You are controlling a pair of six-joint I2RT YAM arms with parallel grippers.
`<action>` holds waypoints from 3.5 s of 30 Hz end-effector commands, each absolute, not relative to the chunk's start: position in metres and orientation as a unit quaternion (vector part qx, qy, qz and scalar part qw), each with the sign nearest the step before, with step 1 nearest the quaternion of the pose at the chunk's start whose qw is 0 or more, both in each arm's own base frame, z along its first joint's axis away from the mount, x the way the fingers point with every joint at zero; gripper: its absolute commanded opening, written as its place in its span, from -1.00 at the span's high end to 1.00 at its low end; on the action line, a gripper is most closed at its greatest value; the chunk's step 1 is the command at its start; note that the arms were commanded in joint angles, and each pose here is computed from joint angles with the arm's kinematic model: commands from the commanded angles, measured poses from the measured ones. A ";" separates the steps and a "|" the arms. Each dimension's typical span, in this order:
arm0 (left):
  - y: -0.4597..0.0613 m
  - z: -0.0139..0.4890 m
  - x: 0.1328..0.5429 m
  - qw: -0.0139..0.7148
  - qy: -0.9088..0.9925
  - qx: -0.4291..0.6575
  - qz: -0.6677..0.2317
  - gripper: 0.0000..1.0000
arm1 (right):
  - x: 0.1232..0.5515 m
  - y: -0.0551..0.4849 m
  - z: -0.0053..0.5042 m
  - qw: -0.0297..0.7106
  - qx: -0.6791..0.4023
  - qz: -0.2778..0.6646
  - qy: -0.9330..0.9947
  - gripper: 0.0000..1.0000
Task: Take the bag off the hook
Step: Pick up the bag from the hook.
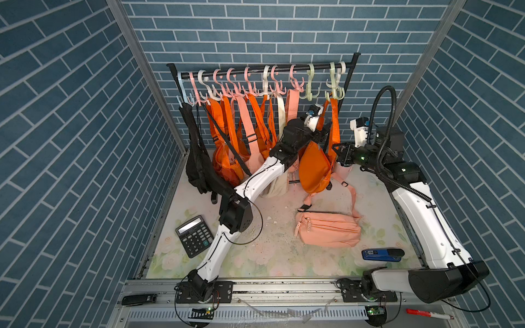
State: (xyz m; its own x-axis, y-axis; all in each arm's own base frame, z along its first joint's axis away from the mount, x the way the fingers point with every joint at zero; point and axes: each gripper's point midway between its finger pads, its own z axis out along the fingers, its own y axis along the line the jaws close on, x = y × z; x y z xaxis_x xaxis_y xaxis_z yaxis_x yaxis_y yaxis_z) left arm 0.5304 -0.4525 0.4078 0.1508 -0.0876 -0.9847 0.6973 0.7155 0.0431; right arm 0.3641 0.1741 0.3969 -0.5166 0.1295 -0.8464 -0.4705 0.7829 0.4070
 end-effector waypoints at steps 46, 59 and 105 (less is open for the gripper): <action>-0.393 0.503 0.500 0.731 0.560 0.265 -0.285 1.00 | 0.419 0.144 0.429 0.481 -0.048 0.267 0.833 1.00; -0.366 0.525 0.497 0.739 0.569 0.249 -0.260 1.00 | 0.447 0.136 0.447 0.484 -0.039 0.281 0.828 1.00; -0.304 0.575 0.477 0.767 0.565 0.211 -0.219 1.00 | 0.500 0.161 0.598 0.608 -0.080 0.515 0.598 1.00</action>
State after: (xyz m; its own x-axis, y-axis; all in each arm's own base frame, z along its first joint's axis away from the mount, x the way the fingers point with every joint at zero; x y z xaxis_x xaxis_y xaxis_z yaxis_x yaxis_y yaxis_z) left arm 0.4836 -0.3192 0.5593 0.2355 -0.1005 -0.9667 0.5984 0.7988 0.0627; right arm 0.5075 0.1579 0.5707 -0.2866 0.4811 -0.8285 -0.6511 0.5366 0.5368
